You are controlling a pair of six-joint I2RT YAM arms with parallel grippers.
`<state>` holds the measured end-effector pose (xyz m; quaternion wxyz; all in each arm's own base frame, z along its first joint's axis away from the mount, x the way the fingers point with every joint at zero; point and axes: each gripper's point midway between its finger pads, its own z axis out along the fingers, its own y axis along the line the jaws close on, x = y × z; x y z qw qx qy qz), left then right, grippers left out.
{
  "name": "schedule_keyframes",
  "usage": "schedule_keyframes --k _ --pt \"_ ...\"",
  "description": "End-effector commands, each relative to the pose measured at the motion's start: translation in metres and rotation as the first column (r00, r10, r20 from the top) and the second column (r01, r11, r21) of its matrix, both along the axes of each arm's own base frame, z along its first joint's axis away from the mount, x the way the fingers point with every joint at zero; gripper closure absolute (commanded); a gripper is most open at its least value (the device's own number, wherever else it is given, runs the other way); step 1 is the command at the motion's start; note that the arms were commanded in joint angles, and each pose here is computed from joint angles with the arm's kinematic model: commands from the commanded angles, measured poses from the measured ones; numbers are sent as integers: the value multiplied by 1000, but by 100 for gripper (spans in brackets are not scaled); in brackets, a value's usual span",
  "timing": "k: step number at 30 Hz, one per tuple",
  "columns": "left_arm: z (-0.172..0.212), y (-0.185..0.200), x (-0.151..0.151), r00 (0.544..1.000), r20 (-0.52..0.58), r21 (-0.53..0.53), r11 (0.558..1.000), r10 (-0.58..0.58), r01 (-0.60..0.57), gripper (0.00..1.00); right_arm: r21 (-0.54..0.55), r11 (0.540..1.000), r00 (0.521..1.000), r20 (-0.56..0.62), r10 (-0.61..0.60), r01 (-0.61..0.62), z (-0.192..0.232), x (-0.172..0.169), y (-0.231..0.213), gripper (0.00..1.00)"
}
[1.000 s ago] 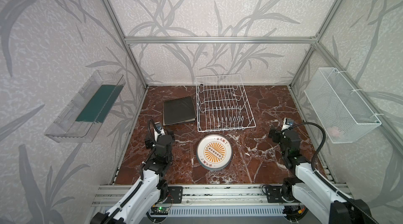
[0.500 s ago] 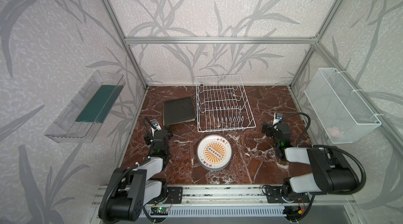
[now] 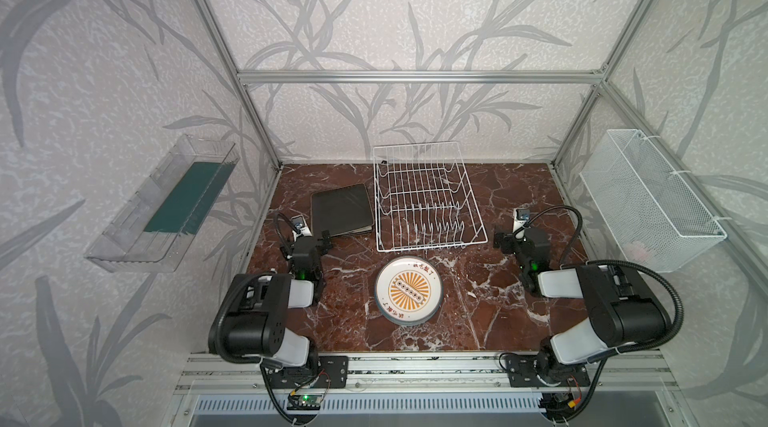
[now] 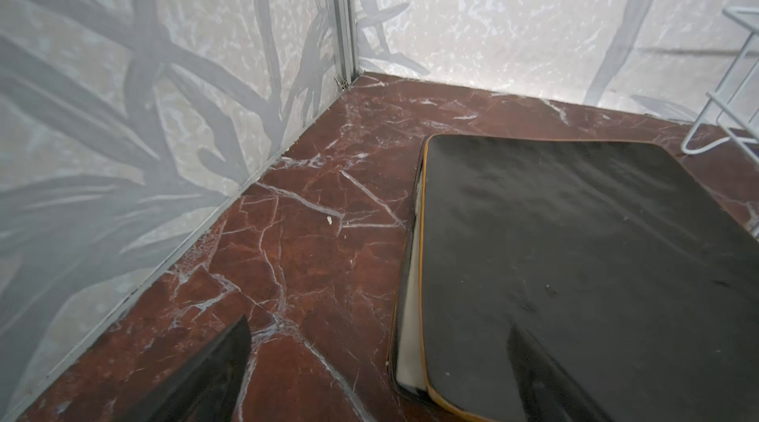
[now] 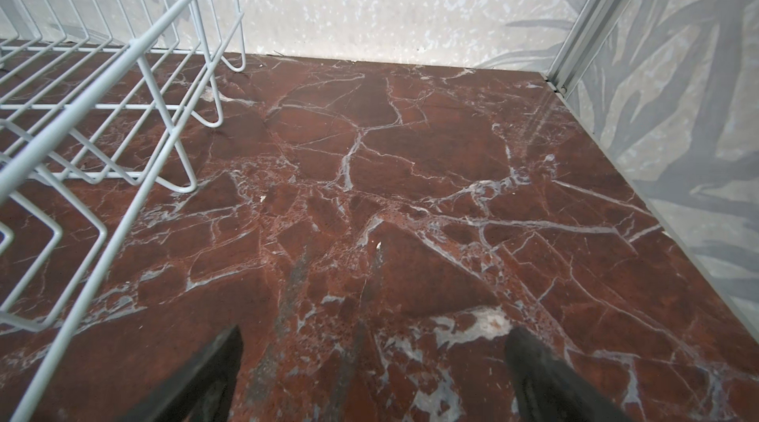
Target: Unload the plates from the dish rack
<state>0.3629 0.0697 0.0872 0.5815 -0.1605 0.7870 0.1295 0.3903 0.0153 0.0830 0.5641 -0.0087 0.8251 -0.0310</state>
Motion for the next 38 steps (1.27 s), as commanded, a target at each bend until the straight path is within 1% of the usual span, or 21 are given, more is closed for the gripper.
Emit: schedule_keyframes --k 1,3,5,7,12,24,32,38 --pt "17 2 4 995 97 -3 1000 6 -6 1 -5 1000 1000 22 6 -5 9 4 0 1" --pt "16 3 7 998 63 -12 1000 9 -9 1 -7 1000 1000 20 5 -5 9 4 -1 1" --pt "15 1 12 998 59 2 1000 -8 8 3 -7 1000 1000 20 5 -5 9 4 -1 1" --pt "14 -1 14 999 47 4 1000 -17 17 1 -7 1000 1000 20 6 -6 9 4 0 1" --pt "13 -5 19 999 22 3 999 -39 39 1 -7 1000 1000 18 7 -7 8 3 0 1" --pt "13 -6 22 999 19 13 999 -49 48 1 -9 1000 1000 18 8 -8 9 4 0 1" --pt "11 -8 25 999 -6 22 998 -53 53 1 -9 1000 1000 19 9 -8 9 4 0 1" --pt "12 -9 24 998 2 23 998 -57 57 1 -8 1000 1000 18 8 -7 9 4 0 1"
